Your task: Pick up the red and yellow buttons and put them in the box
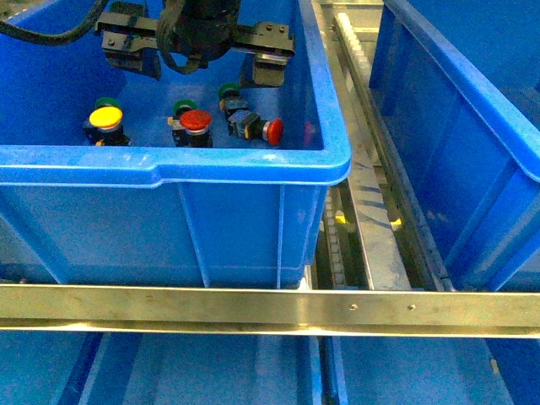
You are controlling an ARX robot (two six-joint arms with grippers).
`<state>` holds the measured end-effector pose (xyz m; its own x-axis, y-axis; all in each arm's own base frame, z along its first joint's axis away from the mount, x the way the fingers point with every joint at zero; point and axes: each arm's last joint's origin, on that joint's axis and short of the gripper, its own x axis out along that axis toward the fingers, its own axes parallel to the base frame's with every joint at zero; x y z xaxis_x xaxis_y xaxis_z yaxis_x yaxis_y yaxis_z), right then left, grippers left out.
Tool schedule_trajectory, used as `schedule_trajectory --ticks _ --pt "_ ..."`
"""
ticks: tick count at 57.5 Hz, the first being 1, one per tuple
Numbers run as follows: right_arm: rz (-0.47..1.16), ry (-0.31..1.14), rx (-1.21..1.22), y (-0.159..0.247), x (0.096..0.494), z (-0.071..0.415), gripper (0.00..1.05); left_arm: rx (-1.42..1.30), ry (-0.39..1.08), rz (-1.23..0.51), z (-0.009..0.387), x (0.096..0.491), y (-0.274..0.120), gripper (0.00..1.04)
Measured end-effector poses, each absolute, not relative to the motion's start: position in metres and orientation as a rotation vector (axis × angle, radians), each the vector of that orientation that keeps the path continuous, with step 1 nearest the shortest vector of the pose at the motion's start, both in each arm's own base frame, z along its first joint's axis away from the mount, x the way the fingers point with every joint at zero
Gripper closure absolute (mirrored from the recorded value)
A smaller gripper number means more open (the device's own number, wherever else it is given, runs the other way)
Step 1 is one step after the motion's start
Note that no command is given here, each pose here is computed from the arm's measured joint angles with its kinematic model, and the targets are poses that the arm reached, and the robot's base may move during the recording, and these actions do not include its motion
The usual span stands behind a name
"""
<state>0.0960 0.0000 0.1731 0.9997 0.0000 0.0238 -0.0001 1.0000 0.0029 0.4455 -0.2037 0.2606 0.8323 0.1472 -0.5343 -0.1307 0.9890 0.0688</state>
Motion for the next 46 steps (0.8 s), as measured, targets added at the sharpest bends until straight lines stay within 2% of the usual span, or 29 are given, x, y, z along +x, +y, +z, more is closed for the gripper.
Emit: schedule_trajectory --ticks 22,46 --pt "0.0 -0.024 0.003 0.0 0.096 0.173 0.06 0.034 0.617 0.175 0.234 0.452 -0.181 0.08" --pt "0.0 -0.024 0.003 0.0 0.096 0.173 0.06 0.067 0.669 0.146 0.196 0.461 -0.19 0.08"
